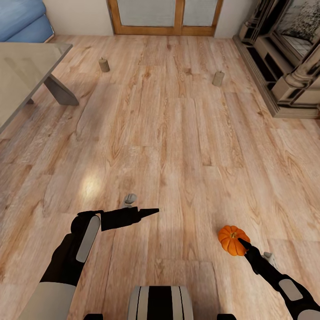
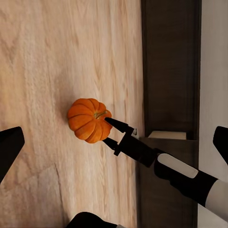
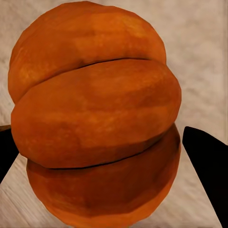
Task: Place each of the two pumpkins and all three candles from the living room inside a cabinet in the living room (use any cabinet), then make sure every cabinet is closed, and position the cauldron so it is next to a table in the living room.
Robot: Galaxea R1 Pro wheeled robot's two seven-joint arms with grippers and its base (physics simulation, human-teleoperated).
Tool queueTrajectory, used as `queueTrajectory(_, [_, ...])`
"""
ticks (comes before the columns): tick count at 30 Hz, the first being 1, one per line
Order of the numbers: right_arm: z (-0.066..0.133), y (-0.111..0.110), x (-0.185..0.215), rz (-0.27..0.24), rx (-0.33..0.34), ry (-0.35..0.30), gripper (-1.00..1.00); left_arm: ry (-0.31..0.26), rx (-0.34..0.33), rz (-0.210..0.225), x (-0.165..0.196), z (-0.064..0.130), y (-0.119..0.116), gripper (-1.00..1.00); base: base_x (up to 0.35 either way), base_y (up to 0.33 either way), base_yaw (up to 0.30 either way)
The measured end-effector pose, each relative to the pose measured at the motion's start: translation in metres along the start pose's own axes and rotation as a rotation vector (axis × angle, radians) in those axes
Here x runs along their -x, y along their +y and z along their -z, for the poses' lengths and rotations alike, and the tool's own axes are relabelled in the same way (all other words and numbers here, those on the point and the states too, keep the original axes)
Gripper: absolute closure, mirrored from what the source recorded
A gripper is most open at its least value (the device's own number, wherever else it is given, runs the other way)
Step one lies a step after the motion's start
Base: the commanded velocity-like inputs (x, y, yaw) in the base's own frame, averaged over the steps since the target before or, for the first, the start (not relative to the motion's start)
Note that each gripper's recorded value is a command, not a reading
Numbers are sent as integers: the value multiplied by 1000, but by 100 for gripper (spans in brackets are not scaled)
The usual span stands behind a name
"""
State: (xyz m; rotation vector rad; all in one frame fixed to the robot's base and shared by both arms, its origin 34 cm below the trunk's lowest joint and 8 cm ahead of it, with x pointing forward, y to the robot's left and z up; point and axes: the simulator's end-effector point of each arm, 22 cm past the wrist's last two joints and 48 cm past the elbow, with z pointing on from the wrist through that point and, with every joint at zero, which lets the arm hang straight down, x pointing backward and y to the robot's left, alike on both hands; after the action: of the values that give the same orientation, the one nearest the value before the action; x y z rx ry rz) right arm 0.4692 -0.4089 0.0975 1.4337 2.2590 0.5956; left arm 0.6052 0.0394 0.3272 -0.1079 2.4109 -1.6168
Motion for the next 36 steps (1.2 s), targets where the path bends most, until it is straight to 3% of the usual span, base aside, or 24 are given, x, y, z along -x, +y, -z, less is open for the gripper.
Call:
queueTrajectory(9, [0, 0, 0, 1, 0, 1, 100, 0, -4, 0, 0, 0, -1, -100, -2, 0, 0])
queueTrajectory(36, [18, 59, 22, 7, 117, -50, 100, -41, -19, -100, 23, 18, -55, -100, 0, 0, 0])
